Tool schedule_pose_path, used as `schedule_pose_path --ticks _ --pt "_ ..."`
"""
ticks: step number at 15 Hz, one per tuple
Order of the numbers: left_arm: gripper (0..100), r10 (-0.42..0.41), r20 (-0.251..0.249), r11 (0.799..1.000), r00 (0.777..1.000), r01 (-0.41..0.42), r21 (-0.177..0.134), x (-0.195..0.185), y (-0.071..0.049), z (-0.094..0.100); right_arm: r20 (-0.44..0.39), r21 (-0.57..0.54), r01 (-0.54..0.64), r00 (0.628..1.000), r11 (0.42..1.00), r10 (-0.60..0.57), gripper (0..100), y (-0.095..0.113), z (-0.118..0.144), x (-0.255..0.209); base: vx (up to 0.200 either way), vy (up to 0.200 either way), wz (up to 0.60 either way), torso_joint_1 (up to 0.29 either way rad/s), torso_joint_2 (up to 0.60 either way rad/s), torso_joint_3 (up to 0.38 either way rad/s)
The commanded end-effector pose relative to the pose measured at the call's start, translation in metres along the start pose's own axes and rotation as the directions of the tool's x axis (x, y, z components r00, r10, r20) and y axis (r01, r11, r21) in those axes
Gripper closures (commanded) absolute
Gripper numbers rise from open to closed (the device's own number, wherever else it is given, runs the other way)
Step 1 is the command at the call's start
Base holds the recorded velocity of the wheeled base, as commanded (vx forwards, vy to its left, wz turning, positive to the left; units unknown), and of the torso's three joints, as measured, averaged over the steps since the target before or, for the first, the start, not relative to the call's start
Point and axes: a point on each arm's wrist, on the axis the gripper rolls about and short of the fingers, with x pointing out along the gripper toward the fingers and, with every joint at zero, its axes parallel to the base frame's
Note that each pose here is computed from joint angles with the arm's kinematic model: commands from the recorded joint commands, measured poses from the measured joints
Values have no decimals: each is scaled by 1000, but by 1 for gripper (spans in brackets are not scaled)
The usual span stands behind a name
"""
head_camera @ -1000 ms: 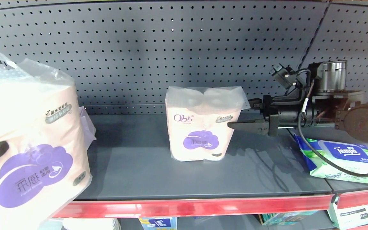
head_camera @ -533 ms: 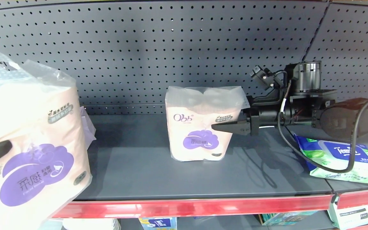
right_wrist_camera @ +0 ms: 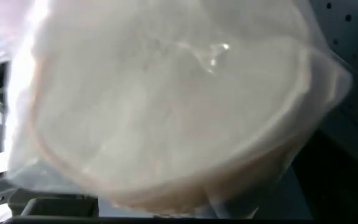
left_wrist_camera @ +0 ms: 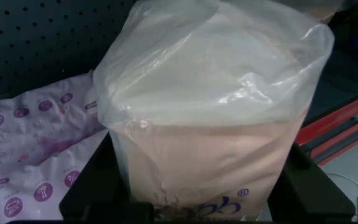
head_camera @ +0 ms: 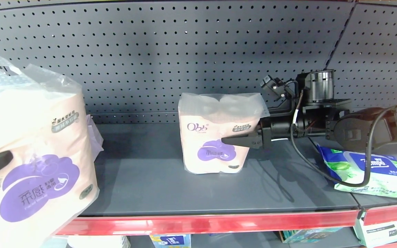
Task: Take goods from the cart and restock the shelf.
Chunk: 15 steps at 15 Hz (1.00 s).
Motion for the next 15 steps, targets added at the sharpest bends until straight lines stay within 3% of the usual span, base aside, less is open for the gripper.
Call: schedule_pose_path --ticks 1,5,6,11,15 --pt "100 0 1 1000 1000 0 0 0 0 0 -1 -3 -2 1000 1000 2 0 0 0 2 0 0 0 0 0 0" --pt "100 0 1 1000 1000 0 0 0 0 0 -2 -11 7 1000 1000 -7 0 2 1 3 0 0 0 0 0 0" --pt "100 0 1 1000 1000 0 0 0 0 0 0 -12 8 1000 1000 -8 100 1 2 3 0 0 0 0 0 0" --pt "100 0 4 1000 1000 0 0 -1 0 1 -8 -25 -11 1000 1000 10 100 10 0 3 0 0 0 0 0 0" --pt "100 -1 7 1000 1000 1 -1 -1 0 1 -7 -40 -37 999 999 37 100 36 4 -7 0 0 0 0 0 0"
